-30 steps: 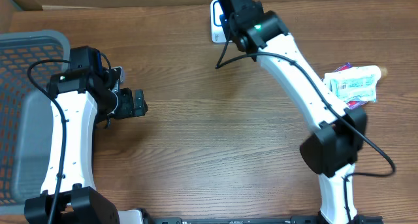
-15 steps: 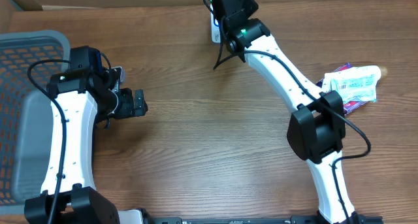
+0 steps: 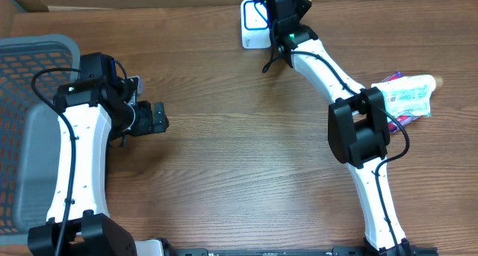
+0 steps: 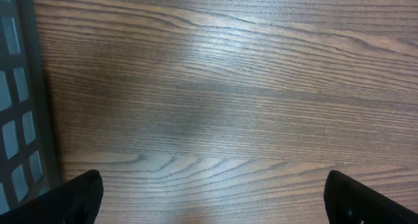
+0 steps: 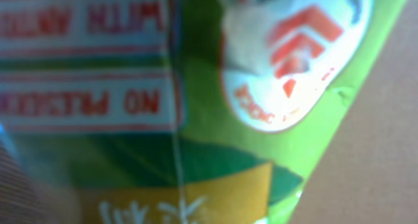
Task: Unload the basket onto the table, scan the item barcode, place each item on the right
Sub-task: 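Hold the tea pouch's barcode in front of the scanner, then carry the tea pouch right and drop it beside the purple pack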
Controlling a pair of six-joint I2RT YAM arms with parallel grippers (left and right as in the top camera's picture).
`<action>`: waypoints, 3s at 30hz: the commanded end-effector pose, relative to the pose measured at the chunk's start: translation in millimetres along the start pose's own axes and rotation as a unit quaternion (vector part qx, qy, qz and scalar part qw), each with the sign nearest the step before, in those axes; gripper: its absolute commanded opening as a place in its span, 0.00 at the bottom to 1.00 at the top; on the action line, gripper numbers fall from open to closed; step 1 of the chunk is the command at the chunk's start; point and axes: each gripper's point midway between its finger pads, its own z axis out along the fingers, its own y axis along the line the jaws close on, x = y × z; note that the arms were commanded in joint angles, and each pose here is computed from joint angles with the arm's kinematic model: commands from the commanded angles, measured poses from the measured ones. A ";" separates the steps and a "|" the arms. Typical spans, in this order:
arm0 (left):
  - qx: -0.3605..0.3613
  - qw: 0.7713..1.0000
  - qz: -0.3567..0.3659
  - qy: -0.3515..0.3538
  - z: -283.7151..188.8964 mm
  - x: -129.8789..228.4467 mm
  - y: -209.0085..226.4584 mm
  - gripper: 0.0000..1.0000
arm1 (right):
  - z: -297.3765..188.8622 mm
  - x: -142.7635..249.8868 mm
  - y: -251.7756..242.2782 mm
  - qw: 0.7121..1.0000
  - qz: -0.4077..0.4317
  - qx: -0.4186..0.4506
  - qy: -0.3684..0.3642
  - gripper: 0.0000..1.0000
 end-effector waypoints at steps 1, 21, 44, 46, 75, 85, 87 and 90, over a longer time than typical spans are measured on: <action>0.003 1.000 0.008 -0.001 0.0 -1.7 -0.9 0.99 | -3.0 -19.2 -1.1 0.999 0.014 0.000 -0.030 0.09; 0.003 1.000 0.008 -0.001 0.0 -1.7 -0.9 1.00 | -3.2 -24.3 21.3 0.999 0.003 -0.018 -0.040 0.10; 0.003 1.000 0.008 -0.001 0.0 -1.7 -0.9 1.00 | -72.3 -49.9 -30.0 0.995 0.094 0.000 -0.022 0.06; 0.003 1.000 0.008 -0.001 0.0 -1.7 -0.9 1.00 | -99.9 -54.3 -48.0 0.992 0.125 -0.013 -0.020 0.05; 0.003 1.000 0.009 0.000 0.1 -1.7 -1.5 0.99 | -208.7 298.8 -155.9 0.635 0.643 -0.189 0.383 0.05; 0.003 1.000 0.009 0.000 0.1 -1.7 -1.7 1.00 | -184.0 293.4 -61.1 0.526 0.693 -0.346 0.352 0.61; 0.003 1.000 0.009 0.000 0.1 -1.7 -1.7 1.00 | -182.2 290.1 -61.1 0.524 0.695 -0.353 0.342 0.71; 0.003 1.000 0.009 -0.001 0.1 -1.8 -1.7 1.00 | -178.9 289.1 -63.5 0.529 0.697 -0.351 0.334 0.76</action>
